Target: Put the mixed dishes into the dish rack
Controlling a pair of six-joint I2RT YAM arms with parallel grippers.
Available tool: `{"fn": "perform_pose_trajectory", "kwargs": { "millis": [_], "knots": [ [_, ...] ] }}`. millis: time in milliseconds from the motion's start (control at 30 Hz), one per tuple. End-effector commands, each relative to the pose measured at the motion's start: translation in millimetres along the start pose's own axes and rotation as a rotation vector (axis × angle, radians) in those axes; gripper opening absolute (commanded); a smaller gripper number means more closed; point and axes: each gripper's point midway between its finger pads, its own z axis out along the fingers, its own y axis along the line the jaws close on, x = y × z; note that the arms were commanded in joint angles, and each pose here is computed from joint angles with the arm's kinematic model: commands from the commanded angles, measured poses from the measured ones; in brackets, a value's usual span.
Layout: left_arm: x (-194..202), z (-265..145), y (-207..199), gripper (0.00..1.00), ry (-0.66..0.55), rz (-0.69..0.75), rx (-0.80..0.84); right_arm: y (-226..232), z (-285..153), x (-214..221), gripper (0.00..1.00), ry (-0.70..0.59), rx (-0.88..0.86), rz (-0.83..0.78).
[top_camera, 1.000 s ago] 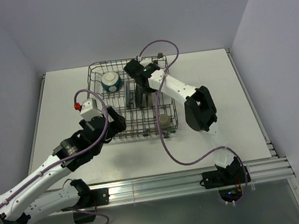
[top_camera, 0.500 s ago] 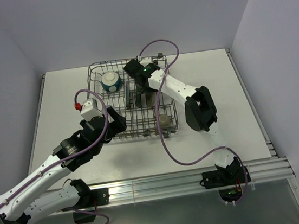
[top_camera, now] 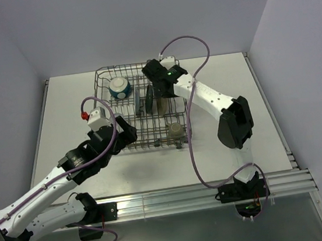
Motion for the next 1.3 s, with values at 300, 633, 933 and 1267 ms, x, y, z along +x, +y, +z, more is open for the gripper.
{"fn": "perform_pose_trajectory", "kwargs": {
  "millis": [300,633,933,1267],
  "knots": [
    [32,-3,-8,0.99,0.122,-0.096,0.1,-42,-78,35,0.93,-0.065,-0.168,0.064],
    [65,-15,-21,0.99,0.254,-0.176,0.254,-38,-102,117,0.96,-0.064,-0.464,0.109],
    [85,-41,-30,0.99,0.324,-0.258,0.47,-61,-101,171,0.99,-0.093,-0.596,0.209],
    [113,-64,-34,0.99,0.404,-0.357,0.721,-55,-118,199,1.0,-0.137,-0.878,0.382]
  ]
}}
